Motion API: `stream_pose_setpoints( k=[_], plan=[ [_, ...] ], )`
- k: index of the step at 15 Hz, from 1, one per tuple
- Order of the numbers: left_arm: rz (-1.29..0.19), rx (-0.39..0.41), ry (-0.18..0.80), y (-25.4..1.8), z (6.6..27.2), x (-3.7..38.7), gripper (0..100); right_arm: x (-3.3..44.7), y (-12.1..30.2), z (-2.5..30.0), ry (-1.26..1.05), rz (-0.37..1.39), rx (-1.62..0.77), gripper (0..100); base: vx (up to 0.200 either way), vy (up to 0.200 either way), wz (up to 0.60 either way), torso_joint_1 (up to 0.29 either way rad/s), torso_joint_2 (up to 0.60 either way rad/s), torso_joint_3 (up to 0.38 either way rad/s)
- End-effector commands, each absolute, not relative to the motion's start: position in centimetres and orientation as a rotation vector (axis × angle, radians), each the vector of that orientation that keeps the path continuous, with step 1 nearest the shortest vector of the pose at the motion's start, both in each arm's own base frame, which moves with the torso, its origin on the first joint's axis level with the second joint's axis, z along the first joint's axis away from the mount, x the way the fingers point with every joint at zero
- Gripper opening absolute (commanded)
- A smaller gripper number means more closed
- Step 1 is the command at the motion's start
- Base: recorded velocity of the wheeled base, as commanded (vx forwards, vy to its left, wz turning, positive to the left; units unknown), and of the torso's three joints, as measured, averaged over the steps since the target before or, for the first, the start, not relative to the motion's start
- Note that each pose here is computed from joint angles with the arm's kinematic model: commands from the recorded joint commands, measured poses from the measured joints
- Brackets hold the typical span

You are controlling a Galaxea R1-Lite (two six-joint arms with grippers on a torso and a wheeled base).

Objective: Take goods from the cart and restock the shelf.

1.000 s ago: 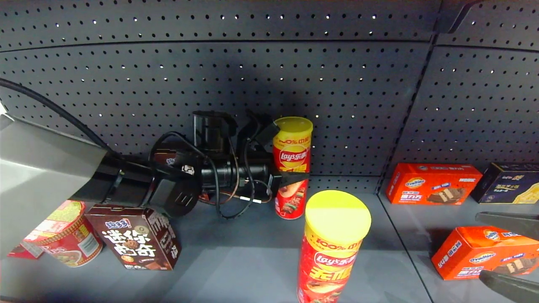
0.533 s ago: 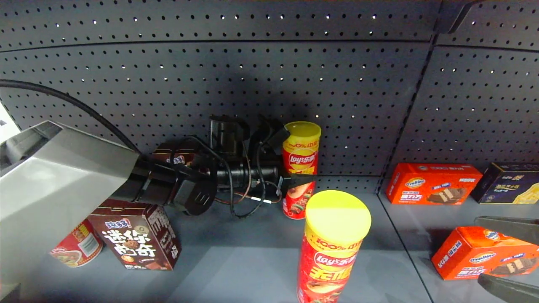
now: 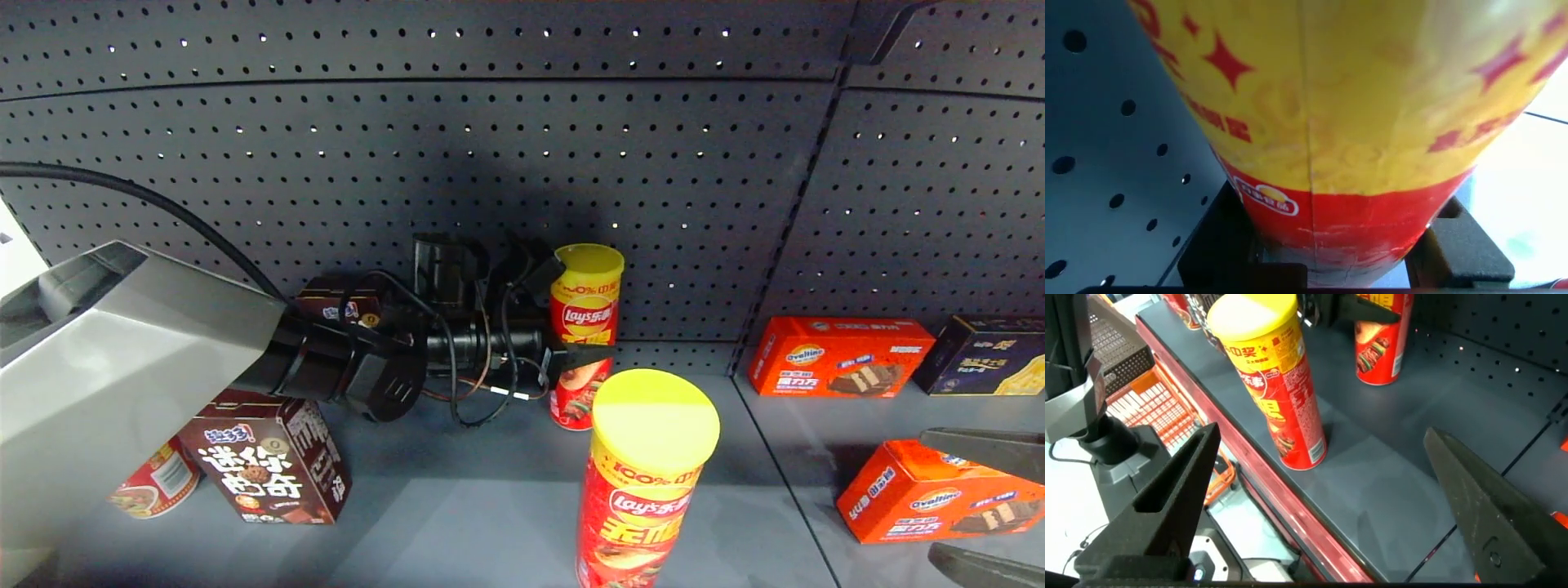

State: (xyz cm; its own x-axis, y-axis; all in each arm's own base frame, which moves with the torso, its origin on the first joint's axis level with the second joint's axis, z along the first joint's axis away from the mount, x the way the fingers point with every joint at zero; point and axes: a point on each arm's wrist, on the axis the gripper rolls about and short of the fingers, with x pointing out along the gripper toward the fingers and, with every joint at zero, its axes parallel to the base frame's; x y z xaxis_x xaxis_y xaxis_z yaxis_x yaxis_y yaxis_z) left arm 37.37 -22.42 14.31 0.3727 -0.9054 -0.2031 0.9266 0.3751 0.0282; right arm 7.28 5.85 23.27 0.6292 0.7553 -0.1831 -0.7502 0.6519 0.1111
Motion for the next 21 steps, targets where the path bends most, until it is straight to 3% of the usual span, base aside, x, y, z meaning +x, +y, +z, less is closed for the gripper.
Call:
stream_pose_setpoints(
  k=[1, 2, 8, 11, 21],
  plan=[
    [-1.179, 0.146, 0.167, -22.4, 14.2, 37.3, 0, 7.3, 5.8, 23.3, 0.222, 0.863, 0.026, 100, 0.0, 0.0, 0.0, 0.0, 0.0, 0.0],
    [-1.179, 0.146, 0.165, -22.4, 14.3, 37.3, 100, 7.3, 5.8, 23.3, 0.22, 0.862, 0.027, 100, 0.0, 0.0, 0.0, 0.0, 0.0, 0.0],
    [-1.177, 0.145, 0.175, -22.2, 14.1, 37.0, 100, 7.3, 5.9, 23.2, 0.224, 0.862, 0.024, 100, 0.0, 0.0, 0.0, 0.0, 0.0, 0.0],
    [-1.166, 0.145, 0.169, -21.1, 15.3, 35.8, 100, 7.4, 6.0, 22.9, 0.239, 0.868, 0.022, 100, 0.0, 0.0, 0.0, 0.0, 0.0, 0.0],
    [-1.075, 0.137, 0.168, -14.3, 18.8, 29.4, 100, 8.6, 7.0, 20.7, 0.365, 0.87, -0.016, 100, 0.0, 0.0, 0.0, 0.0, 0.0, 0.0]
  ],
)
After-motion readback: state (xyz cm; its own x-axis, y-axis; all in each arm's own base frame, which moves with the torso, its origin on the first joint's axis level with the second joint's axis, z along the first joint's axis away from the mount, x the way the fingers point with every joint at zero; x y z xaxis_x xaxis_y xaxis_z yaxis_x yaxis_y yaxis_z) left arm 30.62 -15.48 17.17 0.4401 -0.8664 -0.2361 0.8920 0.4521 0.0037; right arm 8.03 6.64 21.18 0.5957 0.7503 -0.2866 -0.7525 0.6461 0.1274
